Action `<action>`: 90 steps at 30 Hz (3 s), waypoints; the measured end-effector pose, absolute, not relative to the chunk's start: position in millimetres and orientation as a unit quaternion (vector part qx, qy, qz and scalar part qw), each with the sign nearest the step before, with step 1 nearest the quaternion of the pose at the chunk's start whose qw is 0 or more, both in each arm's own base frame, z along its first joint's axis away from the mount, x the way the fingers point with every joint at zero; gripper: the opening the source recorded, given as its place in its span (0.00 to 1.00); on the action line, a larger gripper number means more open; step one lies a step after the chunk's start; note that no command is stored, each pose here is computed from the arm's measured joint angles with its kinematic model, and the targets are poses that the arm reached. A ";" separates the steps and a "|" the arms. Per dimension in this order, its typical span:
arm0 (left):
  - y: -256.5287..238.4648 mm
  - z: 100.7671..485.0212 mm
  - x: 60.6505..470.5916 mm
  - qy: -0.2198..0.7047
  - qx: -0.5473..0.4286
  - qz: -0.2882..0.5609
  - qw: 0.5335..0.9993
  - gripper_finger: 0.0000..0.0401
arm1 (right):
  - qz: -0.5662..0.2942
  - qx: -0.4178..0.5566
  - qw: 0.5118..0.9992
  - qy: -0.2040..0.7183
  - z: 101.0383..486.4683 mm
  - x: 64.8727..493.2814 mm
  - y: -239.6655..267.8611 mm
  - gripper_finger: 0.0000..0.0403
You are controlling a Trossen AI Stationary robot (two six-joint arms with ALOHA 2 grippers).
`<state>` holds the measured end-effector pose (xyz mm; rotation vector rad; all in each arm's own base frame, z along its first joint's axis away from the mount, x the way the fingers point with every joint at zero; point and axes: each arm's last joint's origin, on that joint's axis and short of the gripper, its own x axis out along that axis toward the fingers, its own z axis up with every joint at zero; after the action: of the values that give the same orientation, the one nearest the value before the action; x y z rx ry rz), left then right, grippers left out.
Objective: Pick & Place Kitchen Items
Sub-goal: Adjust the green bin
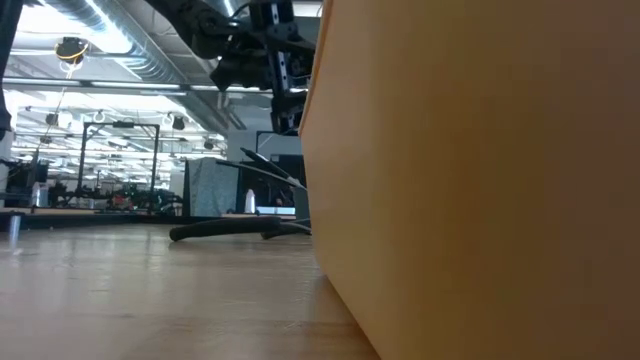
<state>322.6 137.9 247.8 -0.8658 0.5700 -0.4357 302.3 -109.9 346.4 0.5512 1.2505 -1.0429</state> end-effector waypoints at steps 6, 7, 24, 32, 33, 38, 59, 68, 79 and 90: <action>133.2 246.7 323.6 0.277 -0.409 -0.213 0.843 0.63 | -0.470 0.278 0.550 0.632 291.8 268.5 -136.4 0.02; 132.5 246.7 323.9 0.278 -0.409 -0.214 0.843 0.63 | -0.466 0.281 0.535 0.647 283.2 262.3 -137.4 0.01; 133.2 246.4 324.2 0.277 -0.402 -0.203 0.849 0.63 | -0.413 0.173 0.535 0.717 210.4 261.7 -85.6 0.00; 133.2 246.4 324.2 0.277 -0.406 -0.202 0.847 0.63 | -0.351 0.103 0.622 0.692 206.8 280.6 -82.6 0.00; 133.0 246.4 324.2 0.278 -0.406 -0.202 0.847 0.63 | -0.355 0.094 0.623 0.690 206.9 280.8 -83.2 0.00; 132.6 246.1 324.2 0.280 -0.411 -0.201 0.844 0.63 | -0.382 0.087 0.618 0.682 207.4 278.9 -89.8 0.00; 132.6 246.2 324.2 0.281 -0.415 -0.200 0.842 0.63 | -0.334 0.162 0.570 0.733 169.3 260.2 -46.8 0.00; 132.7 246.1 324.3 0.280 -0.413 -0.199 0.844 0.63 | -0.354 0.190 0.553 0.730 170.1 260.3 -16.7 0.00; 133.1 245.9 324.5 0.279 -0.408 -0.192 0.848 0.63 | -0.376 0.240 0.507 0.738 171.9 254.9 8.6 0.00; 133.3 245.9 324.5 0.278 -0.405 -0.191 0.850 0.63 | -0.374 0.269 0.497 0.735 171.2 254.2 35.8 0.00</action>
<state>324.5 133.3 245.9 -0.8522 0.5863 -0.4021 254.2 35.8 171.2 0.6521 1.7805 -0.9056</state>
